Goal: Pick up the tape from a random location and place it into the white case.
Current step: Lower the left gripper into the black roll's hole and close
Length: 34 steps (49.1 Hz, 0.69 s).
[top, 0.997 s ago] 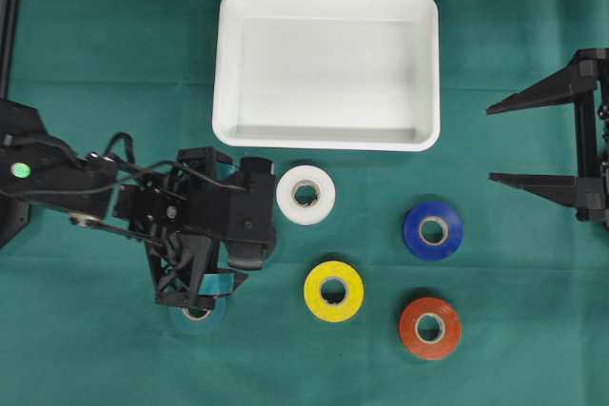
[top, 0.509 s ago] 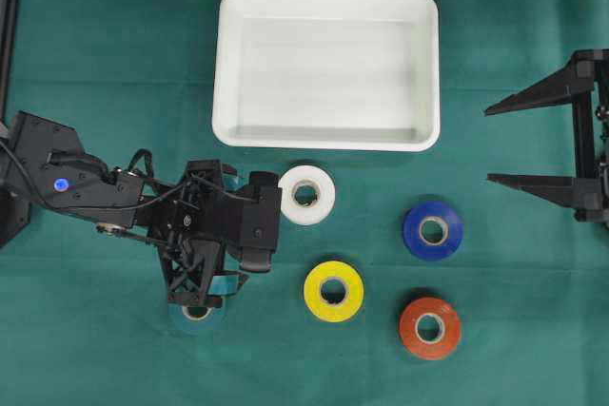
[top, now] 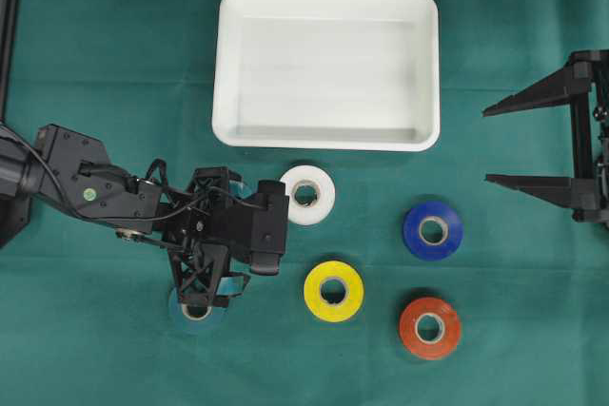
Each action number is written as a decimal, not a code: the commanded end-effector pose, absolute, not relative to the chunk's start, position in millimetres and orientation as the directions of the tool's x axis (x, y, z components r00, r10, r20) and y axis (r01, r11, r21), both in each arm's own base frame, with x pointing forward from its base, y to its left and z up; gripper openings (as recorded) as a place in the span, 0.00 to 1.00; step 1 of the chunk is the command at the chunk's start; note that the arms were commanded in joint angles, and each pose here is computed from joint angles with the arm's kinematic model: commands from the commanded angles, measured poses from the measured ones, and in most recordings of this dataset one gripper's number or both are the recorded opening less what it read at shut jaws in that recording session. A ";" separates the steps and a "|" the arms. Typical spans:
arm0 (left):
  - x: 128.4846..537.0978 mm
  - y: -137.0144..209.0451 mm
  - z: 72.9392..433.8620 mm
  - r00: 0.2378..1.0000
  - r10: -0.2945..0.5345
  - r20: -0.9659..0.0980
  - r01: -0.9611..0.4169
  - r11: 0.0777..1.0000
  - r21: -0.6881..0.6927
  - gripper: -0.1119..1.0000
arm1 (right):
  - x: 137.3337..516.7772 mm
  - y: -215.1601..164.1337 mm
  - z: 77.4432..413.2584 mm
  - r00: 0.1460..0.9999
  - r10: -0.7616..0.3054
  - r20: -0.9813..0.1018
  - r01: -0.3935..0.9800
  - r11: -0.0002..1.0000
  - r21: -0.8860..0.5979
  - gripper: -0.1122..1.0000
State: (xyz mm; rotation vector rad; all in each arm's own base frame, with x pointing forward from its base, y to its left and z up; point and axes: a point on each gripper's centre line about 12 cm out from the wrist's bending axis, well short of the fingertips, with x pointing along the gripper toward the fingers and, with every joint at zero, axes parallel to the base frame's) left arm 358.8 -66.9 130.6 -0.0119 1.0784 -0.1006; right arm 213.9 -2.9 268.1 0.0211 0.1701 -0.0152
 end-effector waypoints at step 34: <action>363.9 -68.8 105.7 0.441 -0.083 -0.894 0.084 0.995 -0.051 0.88 | 217.6 -3.3 275.1 0.988 -0.015 -0.154 0.017 1.000 0.015 0.93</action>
